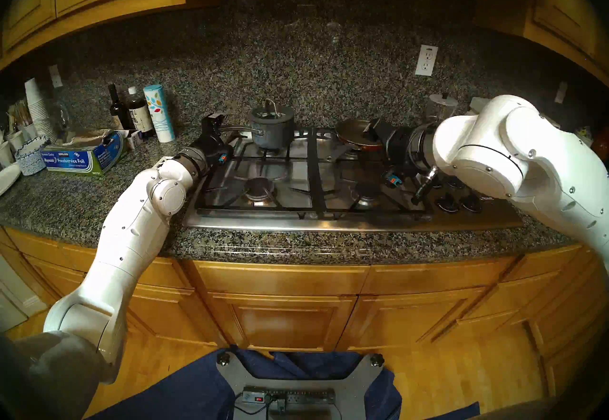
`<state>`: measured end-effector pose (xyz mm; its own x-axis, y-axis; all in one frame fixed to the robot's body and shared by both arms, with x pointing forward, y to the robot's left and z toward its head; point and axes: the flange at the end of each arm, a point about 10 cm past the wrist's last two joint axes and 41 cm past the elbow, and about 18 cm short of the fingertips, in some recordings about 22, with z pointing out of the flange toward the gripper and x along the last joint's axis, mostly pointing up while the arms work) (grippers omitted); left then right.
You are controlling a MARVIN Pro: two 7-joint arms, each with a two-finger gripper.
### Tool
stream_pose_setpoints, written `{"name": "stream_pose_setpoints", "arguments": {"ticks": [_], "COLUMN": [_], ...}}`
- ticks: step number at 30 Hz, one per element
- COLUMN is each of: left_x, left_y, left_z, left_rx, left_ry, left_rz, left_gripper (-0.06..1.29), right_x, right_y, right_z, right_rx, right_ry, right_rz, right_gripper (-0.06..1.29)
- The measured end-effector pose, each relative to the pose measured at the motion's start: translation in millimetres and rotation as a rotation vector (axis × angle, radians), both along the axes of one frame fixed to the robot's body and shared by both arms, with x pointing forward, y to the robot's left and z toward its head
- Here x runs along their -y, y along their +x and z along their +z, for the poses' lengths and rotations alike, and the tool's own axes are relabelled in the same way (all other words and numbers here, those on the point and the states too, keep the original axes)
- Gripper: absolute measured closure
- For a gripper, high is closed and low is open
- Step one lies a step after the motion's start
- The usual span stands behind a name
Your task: Pick up the pot, put it on the stove, take off the pot lid
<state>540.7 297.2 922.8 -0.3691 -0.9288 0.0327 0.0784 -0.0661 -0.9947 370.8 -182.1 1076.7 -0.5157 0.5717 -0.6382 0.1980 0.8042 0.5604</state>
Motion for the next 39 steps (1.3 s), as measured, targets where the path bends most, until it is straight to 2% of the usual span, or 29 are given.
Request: {"name": "stream_pose_setpoints", "arguments": {"ticks": [13,27,28,29,31,39], "left_x": [5,6,6,6,5,4], "left_y": [9.6,17.1,17.2,17.3,17.3,15.9], "left_z": [-5.7,-7.7,-7.7,-7.9,-8.4,-8.2], "left_rx": [-0.016,-0.018,-0.018,-0.018,-0.018,-0.012], "left_ry": [0.009,0.015,0.015,0.015,0.015,0.013], "left_rz": [0.032,0.039,0.038,0.035,0.034,0.015], "left_gripper": [0.00,0.00,0.16,0.82,1.22,1.21], "right_x": [0,0,0,0,0,0], "right_y": [0.0,0.0,0.0,0.0,0.0,0.0], "right_z": [0.0,0.1,0.1,0.1,0.1,0.1], "right_rx": [0.000,0.000,0.000,0.000,0.000,0.000], "right_ry": [0.000,0.000,0.000,0.000,0.000,0.000], "right_rz": [0.000,0.000,0.000,0.000,0.000,0.000], "right_gripper": [0.02,0.02,0.02,0.02,0.02,0.02]}}
